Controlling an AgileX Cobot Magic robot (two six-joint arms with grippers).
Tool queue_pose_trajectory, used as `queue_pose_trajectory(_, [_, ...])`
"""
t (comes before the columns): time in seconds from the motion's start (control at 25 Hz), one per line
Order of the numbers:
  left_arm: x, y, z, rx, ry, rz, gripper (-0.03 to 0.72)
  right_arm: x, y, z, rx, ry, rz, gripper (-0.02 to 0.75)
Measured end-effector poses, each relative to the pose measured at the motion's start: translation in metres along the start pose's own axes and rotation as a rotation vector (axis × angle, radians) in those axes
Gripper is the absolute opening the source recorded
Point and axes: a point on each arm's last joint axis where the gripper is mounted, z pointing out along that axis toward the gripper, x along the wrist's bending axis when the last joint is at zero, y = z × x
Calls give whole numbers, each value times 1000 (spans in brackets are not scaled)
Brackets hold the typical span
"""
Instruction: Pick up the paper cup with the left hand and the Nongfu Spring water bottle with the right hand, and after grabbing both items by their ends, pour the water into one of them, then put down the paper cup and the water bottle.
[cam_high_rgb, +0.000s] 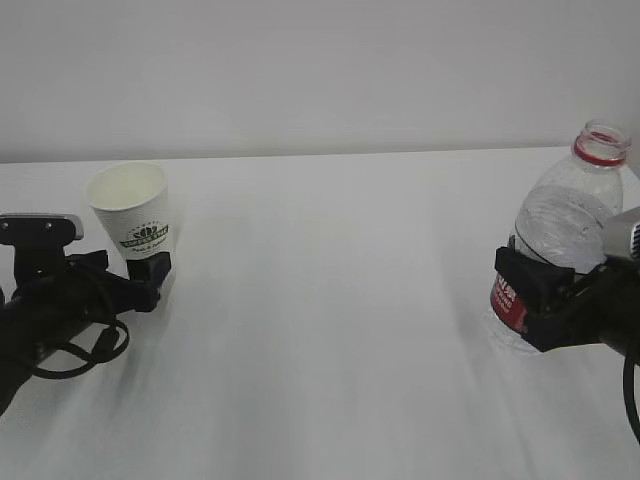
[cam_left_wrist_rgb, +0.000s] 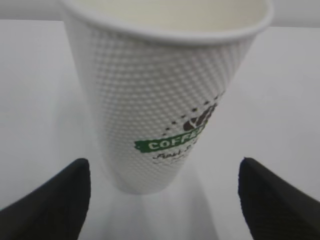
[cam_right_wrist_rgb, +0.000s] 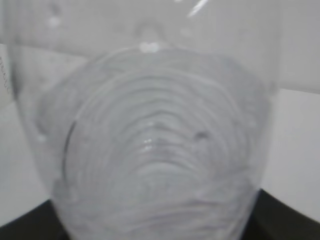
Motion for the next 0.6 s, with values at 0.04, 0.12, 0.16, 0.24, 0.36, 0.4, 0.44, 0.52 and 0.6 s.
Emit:
queue_pose_trajectory(0.04, [1, -2, 2, 2, 5, -2, 692, 0, 0, 0, 0, -2, -1, 446])
queue_pose_trajectory(0.12, [2, -5, 7, 6, 13, -5, 692, 0, 0, 0, 0, -2, -1, 446])
queue_pose_trajectory(0.16, [2, -7, 10, 8, 15, -6, 692, 0, 0, 0, 0, -2, -1, 446])
queue_pose_trajectory(0.24, [3, -9, 14, 9, 18, -7, 692, 0, 0, 0, 0, -2, -1, 446])
queue_pose_trajectory(0.36, [3, -7, 21, -9, 26, -13, 692, 0, 0, 0, 0, -2, -3, 446])
queue_pose_trajectory(0.4, [3, -6, 23, -15, 28, -14, 692, 0, 0, 0, 0, -2, -3, 446])
queue_pose_trajectory(0.44, [4, -5, 25, -21, 30, -16, 692, 0, 0, 0, 0, -3, -4, 446])
queue_pose_trajectory(0.52, [4, -5, 27, -26, 33, -18, 692, 0, 0, 0, 0, -3, -4, 446])
queue_pose_trajectory(0.6, [4, -4, 30, -33, 38, -21, 692, 0, 0, 0, 2, -3, -6, 446])
